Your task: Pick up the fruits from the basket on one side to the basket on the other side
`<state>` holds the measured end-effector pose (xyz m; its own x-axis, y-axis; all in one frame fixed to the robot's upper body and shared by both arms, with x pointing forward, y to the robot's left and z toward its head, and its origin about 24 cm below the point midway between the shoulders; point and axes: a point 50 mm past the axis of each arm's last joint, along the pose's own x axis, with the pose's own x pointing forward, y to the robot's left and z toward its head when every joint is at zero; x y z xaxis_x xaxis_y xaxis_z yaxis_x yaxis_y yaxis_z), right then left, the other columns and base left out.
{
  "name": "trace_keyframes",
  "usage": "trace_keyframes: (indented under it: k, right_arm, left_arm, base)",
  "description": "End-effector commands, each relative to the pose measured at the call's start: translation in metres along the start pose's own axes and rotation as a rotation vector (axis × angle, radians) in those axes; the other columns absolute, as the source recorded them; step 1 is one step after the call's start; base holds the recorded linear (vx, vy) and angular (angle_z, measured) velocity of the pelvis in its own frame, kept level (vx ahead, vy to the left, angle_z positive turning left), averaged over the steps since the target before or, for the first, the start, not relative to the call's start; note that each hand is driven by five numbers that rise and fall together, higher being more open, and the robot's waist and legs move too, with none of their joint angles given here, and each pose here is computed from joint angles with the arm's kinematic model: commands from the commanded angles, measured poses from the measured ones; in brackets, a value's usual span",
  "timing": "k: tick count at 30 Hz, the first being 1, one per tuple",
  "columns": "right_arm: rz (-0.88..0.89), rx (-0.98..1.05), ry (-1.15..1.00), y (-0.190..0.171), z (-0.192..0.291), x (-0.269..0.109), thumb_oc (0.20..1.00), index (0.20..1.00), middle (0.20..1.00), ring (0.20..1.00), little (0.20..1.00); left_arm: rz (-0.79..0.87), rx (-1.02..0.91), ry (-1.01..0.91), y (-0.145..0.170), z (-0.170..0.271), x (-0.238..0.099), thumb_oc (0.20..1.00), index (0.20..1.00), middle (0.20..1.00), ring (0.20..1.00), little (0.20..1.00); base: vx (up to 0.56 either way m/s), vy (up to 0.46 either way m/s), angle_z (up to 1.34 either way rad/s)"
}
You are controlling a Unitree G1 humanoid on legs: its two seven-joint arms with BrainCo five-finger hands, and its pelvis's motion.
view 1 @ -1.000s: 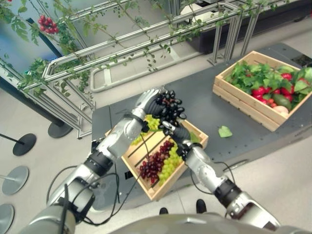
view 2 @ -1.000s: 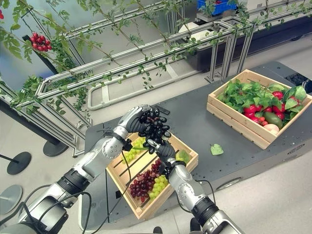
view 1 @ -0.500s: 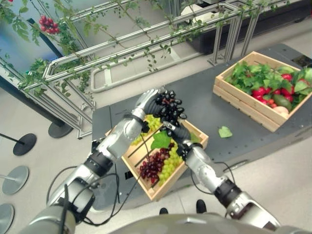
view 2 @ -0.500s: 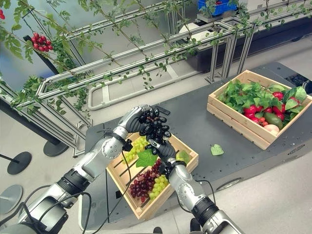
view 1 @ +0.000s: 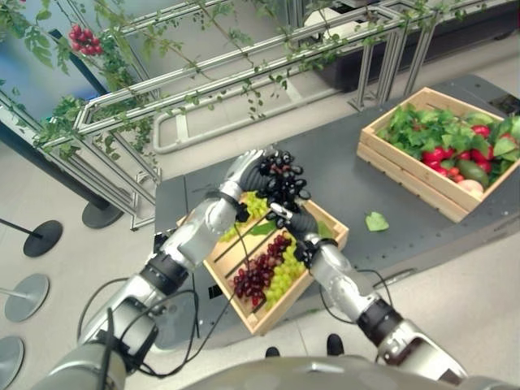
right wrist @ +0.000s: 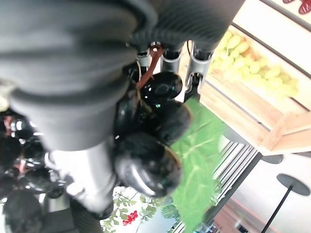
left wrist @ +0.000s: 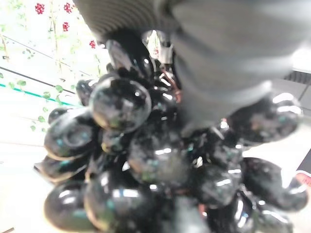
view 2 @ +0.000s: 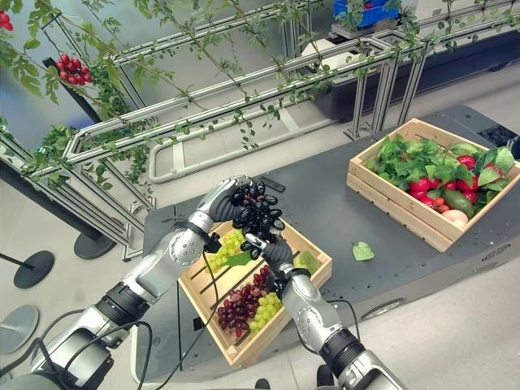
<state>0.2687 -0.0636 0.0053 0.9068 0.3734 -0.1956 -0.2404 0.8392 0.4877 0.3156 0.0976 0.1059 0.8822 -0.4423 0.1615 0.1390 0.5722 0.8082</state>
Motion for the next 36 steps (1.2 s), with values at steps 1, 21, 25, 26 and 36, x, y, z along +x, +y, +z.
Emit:
trace_keyframes:
  k: [1, 21, 25, 26, 36]
  right_arm:
    - [0.088, -0.003, -0.078, 0.031, 0.013, 0.015, 1.000, 1.000, 1.000, 1.000, 1.000]
    - [0.060, 0.075, -0.097, 0.038, 0.015, 0.024, 1.000, 1.000, 1.000, 1.000, 1.000]
    - [0.083, 0.151, -0.103, 0.043, 0.017, 0.028, 1.000, 1.000, 1.000, 1.000, 1.000]
    - [0.097, 0.173, -0.103, 0.045, 0.017, 0.028, 1.000, 1.000, 1.000, 1.000, 1.000]
    - [0.093, 0.165, -0.110, 0.049, 0.018, 0.031, 1.000, 1.000, 1.000, 1.000, 1.000]
  left_arm:
    - [0.148, -0.058, -0.111, 0.028, 0.022, 0.013, 0.200, 0.200, 0.200, 0.200, 0.200]
    - [0.164, -0.235, -0.104, 0.020, 0.025, 0.009, 0.200, 0.200, 0.200, 0.200, 0.200]
    - [0.159, -0.291, -0.104, 0.016, 0.027, 0.009, 0.200, 0.200, 0.200, 0.200, 0.200]
    - [0.158, -0.303, -0.100, 0.015, 0.027, 0.009, 0.200, 0.200, 0.200, 0.200, 0.200]
    - [0.118, -0.337, -0.081, 0.005, 0.024, 0.007, 0.200, 0.200, 0.200, 0.200, 0.200]
  base:
    - [0.00, 0.000, 0.00]
    - [0.00, 0.000, 0.00]
    - [0.00, 0.000, 0.00]
    - [0.00, 0.000, 0.00]
    - [0.00, 0.000, 0.00]
